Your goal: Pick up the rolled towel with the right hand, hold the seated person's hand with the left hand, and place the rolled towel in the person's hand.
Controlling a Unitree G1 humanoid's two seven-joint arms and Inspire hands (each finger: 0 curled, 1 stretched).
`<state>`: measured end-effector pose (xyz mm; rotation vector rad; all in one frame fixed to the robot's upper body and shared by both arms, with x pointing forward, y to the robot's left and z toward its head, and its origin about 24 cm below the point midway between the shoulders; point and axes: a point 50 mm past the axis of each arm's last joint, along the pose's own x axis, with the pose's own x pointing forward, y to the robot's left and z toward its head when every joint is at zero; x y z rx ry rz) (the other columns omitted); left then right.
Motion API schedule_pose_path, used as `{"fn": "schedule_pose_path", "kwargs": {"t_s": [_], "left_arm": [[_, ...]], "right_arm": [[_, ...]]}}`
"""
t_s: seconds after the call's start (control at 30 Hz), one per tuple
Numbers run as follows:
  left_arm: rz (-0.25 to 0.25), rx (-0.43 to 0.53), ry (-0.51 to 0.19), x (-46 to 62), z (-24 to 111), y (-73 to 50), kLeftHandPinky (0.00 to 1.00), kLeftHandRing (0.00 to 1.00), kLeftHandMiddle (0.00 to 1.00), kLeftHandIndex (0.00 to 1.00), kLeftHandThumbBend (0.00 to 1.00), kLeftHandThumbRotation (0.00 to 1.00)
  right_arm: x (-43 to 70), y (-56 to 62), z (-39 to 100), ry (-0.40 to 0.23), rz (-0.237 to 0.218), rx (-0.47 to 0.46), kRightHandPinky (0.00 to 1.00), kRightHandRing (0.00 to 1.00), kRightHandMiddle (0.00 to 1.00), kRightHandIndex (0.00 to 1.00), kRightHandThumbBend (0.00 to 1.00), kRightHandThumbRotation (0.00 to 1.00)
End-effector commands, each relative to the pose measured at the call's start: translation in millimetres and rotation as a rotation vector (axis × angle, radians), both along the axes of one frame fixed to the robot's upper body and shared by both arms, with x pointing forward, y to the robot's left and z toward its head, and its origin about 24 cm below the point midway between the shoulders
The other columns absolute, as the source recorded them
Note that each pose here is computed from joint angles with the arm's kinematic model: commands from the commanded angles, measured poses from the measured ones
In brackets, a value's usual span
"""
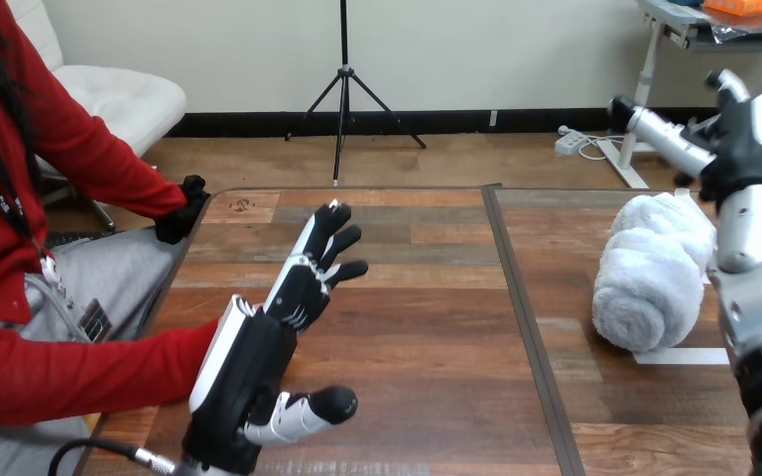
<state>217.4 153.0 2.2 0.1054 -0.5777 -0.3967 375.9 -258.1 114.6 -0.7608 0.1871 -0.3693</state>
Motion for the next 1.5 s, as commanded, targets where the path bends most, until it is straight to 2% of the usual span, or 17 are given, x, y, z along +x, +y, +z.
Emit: {"fn": "schedule_pose_path", "kwargs": {"t_s": [0.0,0.03,0.2,0.4,0.6,0.77,0.87,0.9,0.97,1.0,1.1,1.2,1.23,1.47], "left_arm": [[-0.015,0.004,-0.087,10.0,16.6,2.4,0.85,0.95,0.99,0.99,1.0,0.76],[-0.016,0.004,-0.086,9.8,16.5,2.6,0.86,0.95,0.99,0.99,1.0,0.76],[-0.015,0.005,-0.084,7.9,16.0,3.8,0.86,0.95,0.99,0.99,1.0,0.75],[-0.02,0.009,-0.088,6.4,16.3,4.8,0.87,0.96,0.99,0.99,1.0,0.75],[-0.015,0.008,-0.103,5.2,17.4,4.7,0.87,0.95,0.99,0.99,1.0,0.75],[-0.015,0.006,-0.106,4.2,17.4,4.5,0.87,0.95,0.99,0.99,1.0,0.76],[-0.015,0.006,-0.108,3.3,17.4,4.4,0.86,0.95,0.99,0.98,1.0,0.76],[-0.014,0.007,-0.111,3.0,17.5,4.3,0.86,0.95,0.99,0.98,1.0,0.76],[-0.012,0.009,-0.115,2.5,17.7,4.2,0.85,0.94,0.99,0.98,1.0,0.76],[-0.014,0.009,-0.117,2.4,17.9,3.8,0.85,0.94,0.99,0.98,1.0,0.76],[-0.02,0.009,-0.119,2.0,18.0,3.2,0.85,0.94,0.99,0.98,1.0,0.76],[-0.025,0.007,-0.116,1.4,18.0,2.7,0.85,0.94,0.99,0.99,1.0,0.76],[-0.026,0.005,-0.114,1.3,17.9,2.5,0.85,0.94,0.99,0.98,1.0,0.75],[-0.046,-0.008,-0.103,0.2,17.9,1.3,0.86,0.95,0.99,0.98,1.0,0.74]], "right_arm": [[29.7,-6.5,80.1,-0.032,-0.018,-0.117,0.27,0.38,0.52,0.88,1.0,0.82],[30.1,-7.1,80.3,-0.022,-0.018,-0.127,0.32,0.42,0.54,0.79,1.0,0.84],[31.8,-10.0,81.4,0.049,-0.026,-0.172,0.39,0.49,0.58,0.65,1.0,0.88],[32.2,-13.4,80.8,0.111,-0.031,-0.21,0.41,0.51,0.59,0.67,1.0,0.93],[31.5,-16.7,77.7,0.164,-0.028,-0.243,0.44,0.59,0.64,0.65,1.0,0.96],[31.1,-17.4,74.5,0.209,-0.032,-0.262,0.43,0.6,0.66,0.67,1.0,0.98],[30.8,-17.0,71.8,0.249,-0.034,-0.276,0.37,0.54,0.63,0.67,1.0,0.99],[30.6,-16.9,70.1,0.282,-0.028,-0.285,0.35,0.52,0.62,0.67,1.0,0.99],[30.3,-16.8,68.5,0.318,-0.02,-0.294,0.35,0.56,0.66,0.71,1.0,1.0],[30.3,-16.7,67.4,0.34,-0.005,-0.327,0.35,0.57,0.67,0.72,1.0,1.0],[30.3,-16.4,65.1,0.383,0.027,-0.397,0.41,0.67,0.74,0.76,1.0,1.0],[30.1,-15.9,62.4,0.42,0.055,-0.433,0.55,0.76,0.82,0.81,1.0,1.0],[30.1,-15.7,61.7,0.427,0.061,-0.435,0.63,0.81,0.86,0.83,1.0,1.0],[28.8,-15.1,53.4,0.473,0.089,-0.447,0.78,0.9,0.93,0.9,1.0,1.0]]}}
